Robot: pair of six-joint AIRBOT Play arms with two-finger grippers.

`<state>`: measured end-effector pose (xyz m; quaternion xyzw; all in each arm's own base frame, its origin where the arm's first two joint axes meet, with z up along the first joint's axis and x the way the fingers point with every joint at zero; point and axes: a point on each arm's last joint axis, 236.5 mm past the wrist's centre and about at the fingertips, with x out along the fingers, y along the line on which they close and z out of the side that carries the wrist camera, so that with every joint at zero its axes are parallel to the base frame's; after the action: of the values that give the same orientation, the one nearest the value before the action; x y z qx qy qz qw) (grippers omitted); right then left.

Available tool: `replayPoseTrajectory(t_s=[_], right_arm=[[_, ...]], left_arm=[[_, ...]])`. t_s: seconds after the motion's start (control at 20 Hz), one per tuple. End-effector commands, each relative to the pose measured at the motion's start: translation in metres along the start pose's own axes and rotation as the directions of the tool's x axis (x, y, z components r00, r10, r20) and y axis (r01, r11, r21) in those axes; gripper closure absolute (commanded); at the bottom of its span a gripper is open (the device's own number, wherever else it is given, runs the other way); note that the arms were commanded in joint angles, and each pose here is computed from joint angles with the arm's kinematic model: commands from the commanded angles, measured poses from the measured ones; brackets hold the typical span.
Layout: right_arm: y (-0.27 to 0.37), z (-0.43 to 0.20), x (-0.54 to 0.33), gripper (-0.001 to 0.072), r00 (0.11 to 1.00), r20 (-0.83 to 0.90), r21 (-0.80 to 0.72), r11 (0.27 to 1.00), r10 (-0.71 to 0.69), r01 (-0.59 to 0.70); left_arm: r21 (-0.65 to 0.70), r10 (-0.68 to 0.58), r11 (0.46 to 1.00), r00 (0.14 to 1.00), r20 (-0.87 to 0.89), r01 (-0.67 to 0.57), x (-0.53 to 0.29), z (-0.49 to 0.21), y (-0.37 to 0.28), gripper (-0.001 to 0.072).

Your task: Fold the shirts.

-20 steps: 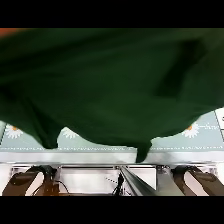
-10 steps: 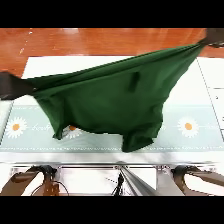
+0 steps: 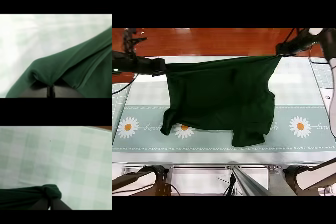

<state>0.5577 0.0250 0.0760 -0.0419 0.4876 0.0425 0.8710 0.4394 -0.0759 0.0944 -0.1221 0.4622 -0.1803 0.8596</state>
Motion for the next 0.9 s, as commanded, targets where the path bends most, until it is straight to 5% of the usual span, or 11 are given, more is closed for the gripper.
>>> replayPoseTrajectory(t_s=[0.0, 0.35, 0.4, 0.45, 0.55, 0.6, 0.85], right_arm=[[0.004, -0.027, 0.056, 0.0683, 0.994, -0.105, 0.068, 0.998, 0.017, -0.010], [0.036, -0.102, 0.098, 0.0682, 0.912, -0.380, 0.128, 0.985, 0.154, -0.114], [0.036, -0.100, 0.093, 0.0666, 0.912, -0.380, 0.112, 0.986, 0.155, -0.121], [0.033, -0.097, 0.085, 0.0536, 0.916, -0.372, 0.085, 0.988, 0.151, -0.129], [0.024, -0.088, 0.059, 0.0328, 0.926, -0.350, 0.024, 0.989, 0.142, -0.143], [0.019, -0.084, 0.042, 0.0305, 0.930, -0.341, 0.015, 0.990, 0.139, -0.142], [-0.029, -0.103, -0.040, 0.0268, 0.911, -0.407, 0.036, 0.997, 0.070, -0.061]], left_arm=[[-0.040, 0.032, 0.999, 0.999, -0.024, -0.032, 0.057, -0.003, 0.037, 0.0680], [-0.163, -0.060, 0.987, 0.958, -0.279, 0.015, 0.108, -0.070, 0.046, 0.0673], [-0.164, -0.059, 0.986, 0.960, -0.273, 0.014, 0.106, -0.068, 0.047, 0.0595], [-0.159, -0.058, 0.987, 0.961, -0.271, 0.015, 0.101, -0.065, 0.047, 0.0460], [-0.150, -0.066, 0.988, 0.959, -0.276, 0.025, 0.082, -0.052, 0.048, 0.0095], [-0.167, -0.058, 0.986, 0.955, -0.291, 0.009, 0.068, -0.045, 0.053, 0.0040], [-0.220, 0.065, 0.949, 0.820, -0.568, -0.227, -0.022, -0.088, 0.093, 0.0040]])
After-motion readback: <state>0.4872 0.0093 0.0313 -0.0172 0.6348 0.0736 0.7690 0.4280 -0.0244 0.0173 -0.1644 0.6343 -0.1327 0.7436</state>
